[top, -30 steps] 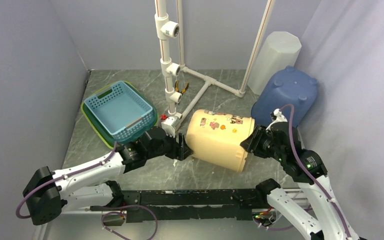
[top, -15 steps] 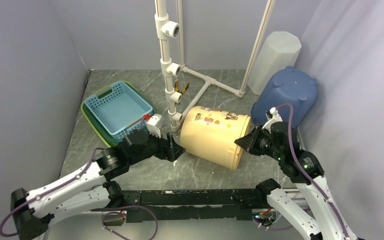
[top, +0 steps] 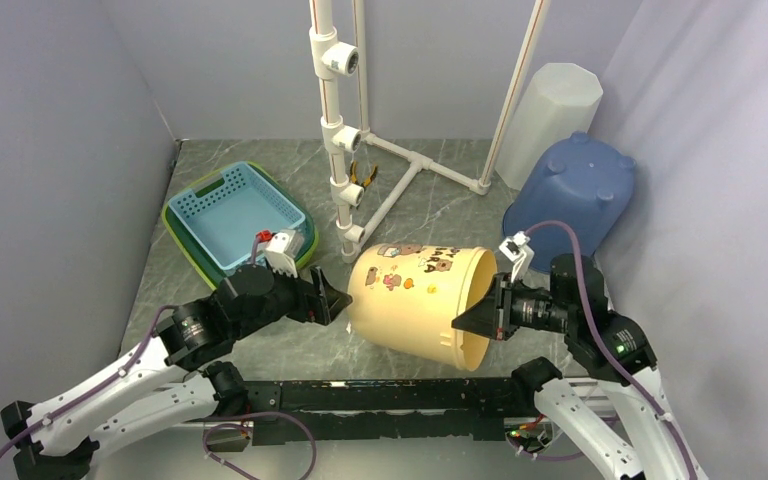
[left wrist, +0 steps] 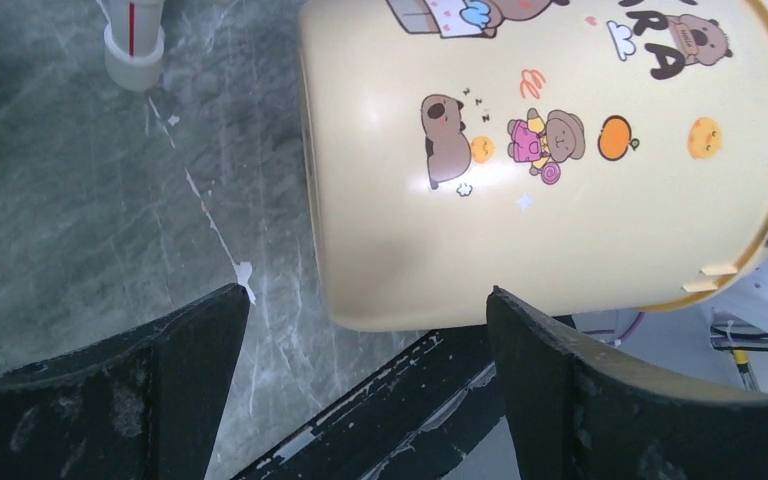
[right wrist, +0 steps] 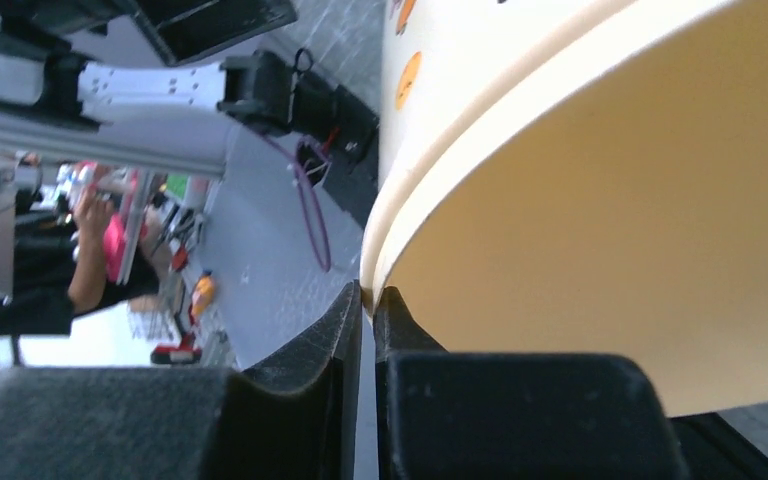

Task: Turn the large container upside down
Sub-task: Turn the container upside down at the center of the board.

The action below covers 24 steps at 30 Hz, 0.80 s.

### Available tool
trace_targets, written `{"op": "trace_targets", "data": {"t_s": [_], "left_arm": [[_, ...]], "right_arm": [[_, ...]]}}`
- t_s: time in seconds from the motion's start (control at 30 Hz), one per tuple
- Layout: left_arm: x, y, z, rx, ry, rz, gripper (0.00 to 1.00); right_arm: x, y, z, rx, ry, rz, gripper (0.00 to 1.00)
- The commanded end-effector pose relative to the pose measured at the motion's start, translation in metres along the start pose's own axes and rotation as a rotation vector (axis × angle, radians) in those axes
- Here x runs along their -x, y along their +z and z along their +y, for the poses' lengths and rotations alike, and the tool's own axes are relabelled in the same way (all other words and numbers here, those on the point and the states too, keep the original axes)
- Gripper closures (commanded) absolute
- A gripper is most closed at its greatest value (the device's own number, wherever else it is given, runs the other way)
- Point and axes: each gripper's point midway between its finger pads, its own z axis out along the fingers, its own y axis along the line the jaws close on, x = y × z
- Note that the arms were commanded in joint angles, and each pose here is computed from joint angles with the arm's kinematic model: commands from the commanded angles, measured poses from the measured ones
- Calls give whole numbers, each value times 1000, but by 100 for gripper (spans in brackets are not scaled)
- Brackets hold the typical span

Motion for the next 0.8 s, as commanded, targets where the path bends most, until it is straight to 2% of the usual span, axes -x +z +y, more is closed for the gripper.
{"op": "trace_targets", "data": {"t_s": [0.0,0.13,0.43,0.63,0.77], "left_arm": [[-8,-1,6,24,-54,9,6],[-2,3,1,-4,-37,-22,6],[14,43,-27,-102,27,-59,6],[9,66,-17,-41,51,-50,6],[-2,78,-31,-132,57,-22,6]], "right_arm": [[-7,12,12,150,-65,88,100],[-3,15,5,106,-74,96,100],[-19,9,12,174,-92,118,100],[-25,4,16,204,-102,111,100],[-27,9,1,132,-69,120,100]]}}
